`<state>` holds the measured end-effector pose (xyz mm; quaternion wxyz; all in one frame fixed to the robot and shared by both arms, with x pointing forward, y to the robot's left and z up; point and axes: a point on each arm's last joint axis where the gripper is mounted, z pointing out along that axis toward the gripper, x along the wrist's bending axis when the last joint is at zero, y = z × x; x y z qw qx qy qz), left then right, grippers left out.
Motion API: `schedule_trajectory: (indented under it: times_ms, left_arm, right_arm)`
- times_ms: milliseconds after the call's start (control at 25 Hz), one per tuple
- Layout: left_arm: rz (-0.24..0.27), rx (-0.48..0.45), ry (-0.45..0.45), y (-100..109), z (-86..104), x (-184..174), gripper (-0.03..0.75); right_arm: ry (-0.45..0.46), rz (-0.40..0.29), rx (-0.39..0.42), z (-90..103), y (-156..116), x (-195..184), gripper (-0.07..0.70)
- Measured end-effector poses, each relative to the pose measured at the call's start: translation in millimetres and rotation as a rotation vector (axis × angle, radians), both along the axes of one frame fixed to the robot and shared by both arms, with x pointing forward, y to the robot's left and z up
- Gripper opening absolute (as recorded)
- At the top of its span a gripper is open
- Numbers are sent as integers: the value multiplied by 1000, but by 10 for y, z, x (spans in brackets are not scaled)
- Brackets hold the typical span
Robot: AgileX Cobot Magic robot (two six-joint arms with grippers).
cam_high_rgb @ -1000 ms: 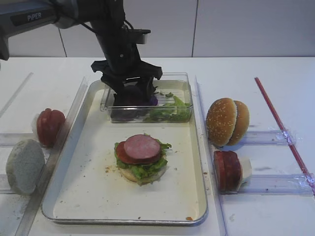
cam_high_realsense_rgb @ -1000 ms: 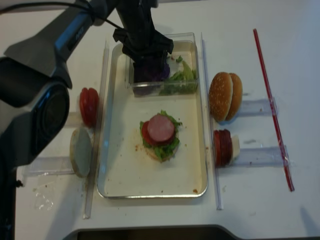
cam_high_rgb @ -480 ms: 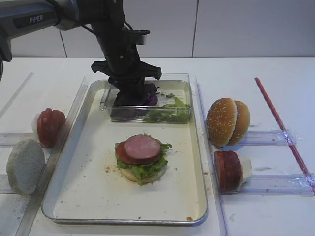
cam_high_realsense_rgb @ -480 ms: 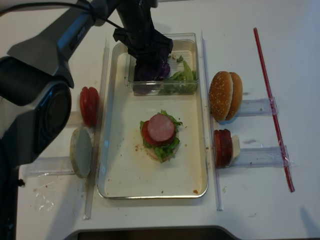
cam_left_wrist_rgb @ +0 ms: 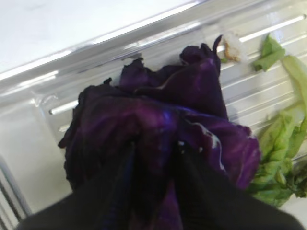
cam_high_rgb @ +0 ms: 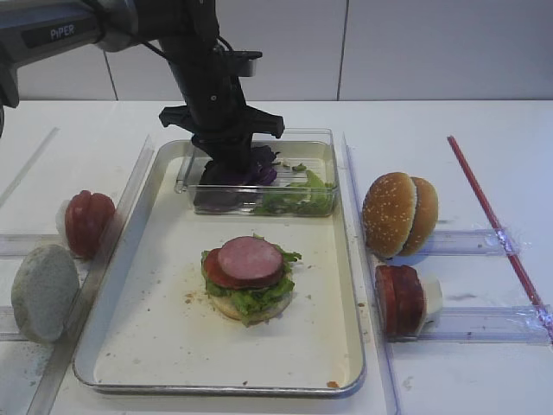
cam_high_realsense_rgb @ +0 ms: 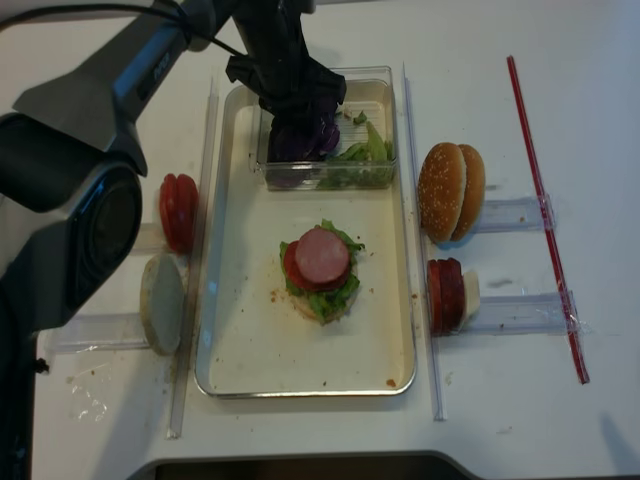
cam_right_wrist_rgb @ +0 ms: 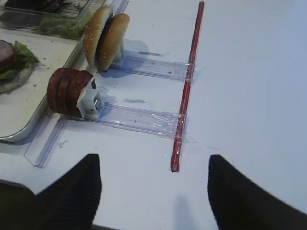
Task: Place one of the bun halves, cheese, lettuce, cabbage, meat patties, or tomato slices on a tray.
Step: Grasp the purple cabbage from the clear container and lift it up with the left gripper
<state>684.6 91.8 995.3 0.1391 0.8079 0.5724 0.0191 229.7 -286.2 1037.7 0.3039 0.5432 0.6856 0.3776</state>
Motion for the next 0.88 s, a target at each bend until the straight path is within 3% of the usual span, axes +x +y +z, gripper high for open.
schedule_trajectory:
  times_ms: [880]
  left_arm:
    - [-14,-32,-39,-64,303,-133,182]
  right_arm:
    - [0,-1,-1,0,-1,0,502]
